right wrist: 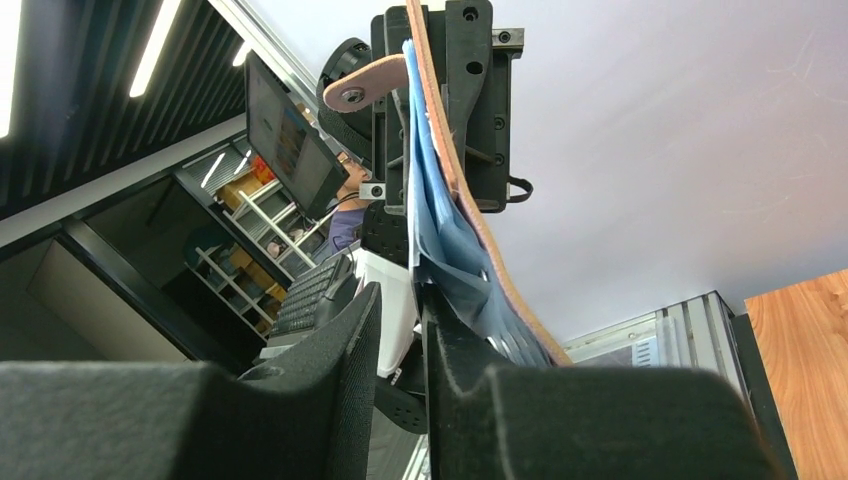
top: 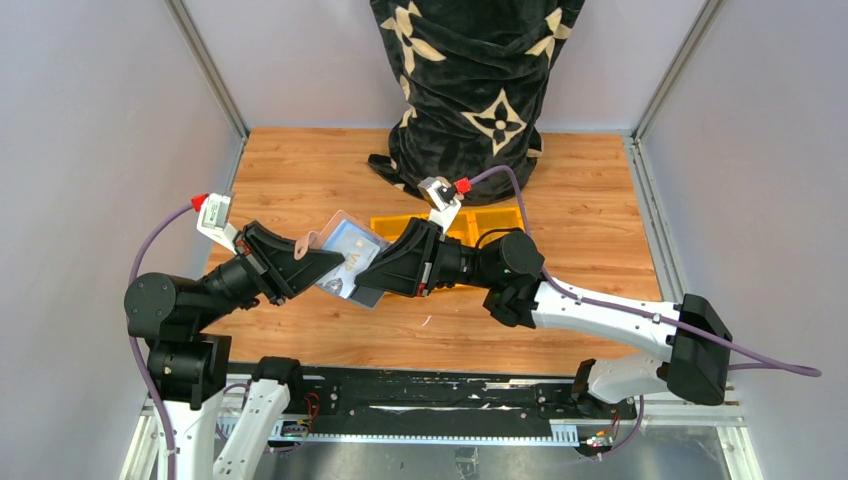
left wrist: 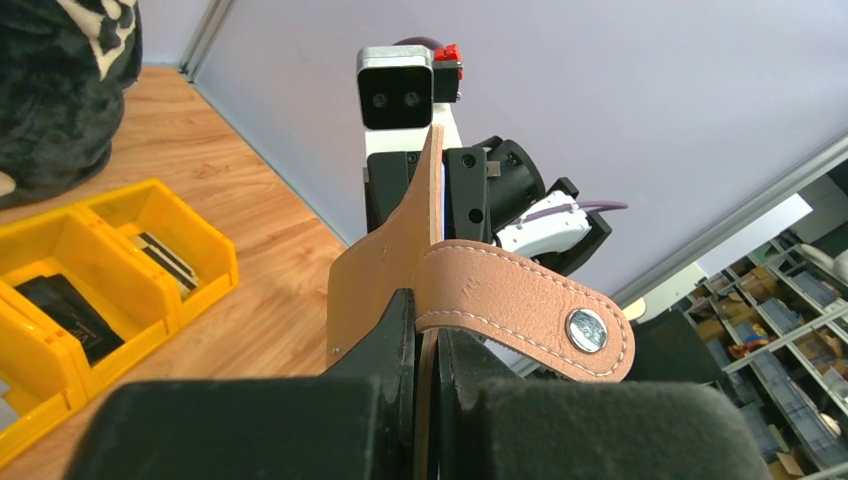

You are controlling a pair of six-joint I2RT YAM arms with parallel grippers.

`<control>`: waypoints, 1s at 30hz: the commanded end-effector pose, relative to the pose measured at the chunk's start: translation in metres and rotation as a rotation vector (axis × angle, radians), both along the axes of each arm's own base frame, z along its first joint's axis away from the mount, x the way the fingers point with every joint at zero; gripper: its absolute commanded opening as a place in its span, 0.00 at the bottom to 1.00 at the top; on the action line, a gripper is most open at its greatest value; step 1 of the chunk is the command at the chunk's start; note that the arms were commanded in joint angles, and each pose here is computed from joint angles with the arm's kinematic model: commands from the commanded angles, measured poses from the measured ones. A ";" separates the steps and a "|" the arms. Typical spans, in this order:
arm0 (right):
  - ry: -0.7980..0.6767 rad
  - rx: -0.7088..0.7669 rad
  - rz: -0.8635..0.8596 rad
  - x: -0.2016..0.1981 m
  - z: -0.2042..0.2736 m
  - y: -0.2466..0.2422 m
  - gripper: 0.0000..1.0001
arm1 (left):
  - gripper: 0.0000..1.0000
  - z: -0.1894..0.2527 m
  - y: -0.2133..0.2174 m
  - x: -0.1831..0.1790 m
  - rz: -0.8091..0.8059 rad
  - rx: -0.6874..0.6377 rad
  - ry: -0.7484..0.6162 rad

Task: Take the credit cards out of the card holder
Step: Remove the credit card from the card holder.

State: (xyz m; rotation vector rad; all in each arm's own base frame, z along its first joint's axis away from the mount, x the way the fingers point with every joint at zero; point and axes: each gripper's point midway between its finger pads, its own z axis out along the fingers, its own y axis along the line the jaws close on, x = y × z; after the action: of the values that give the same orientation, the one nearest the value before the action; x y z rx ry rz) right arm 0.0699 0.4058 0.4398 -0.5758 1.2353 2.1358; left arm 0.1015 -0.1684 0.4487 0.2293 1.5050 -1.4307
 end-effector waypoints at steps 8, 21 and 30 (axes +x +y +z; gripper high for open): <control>-0.068 0.131 0.025 -0.018 0.027 -0.020 0.01 | 0.00 0.012 0.001 -0.009 -0.001 0.002 -0.047; -0.090 0.103 0.015 -0.025 0.012 -0.026 0.00 | 0.00 0.025 0.001 -0.012 -0.001 -0.007 -0.069; -0.097 0.123 0.036 -0.027 0.026 -0.016 0.31 | 0.00 0.023 0.001 -0.012 -0.005 -0.002 -0.070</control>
State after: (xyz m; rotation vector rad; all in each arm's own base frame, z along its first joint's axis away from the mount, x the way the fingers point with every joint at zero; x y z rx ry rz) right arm 0.0551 0.3931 0.4416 -0.6083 1.1516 2.1358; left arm 0.0897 -0.1688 0.4636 0.2680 1.4764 -1.4294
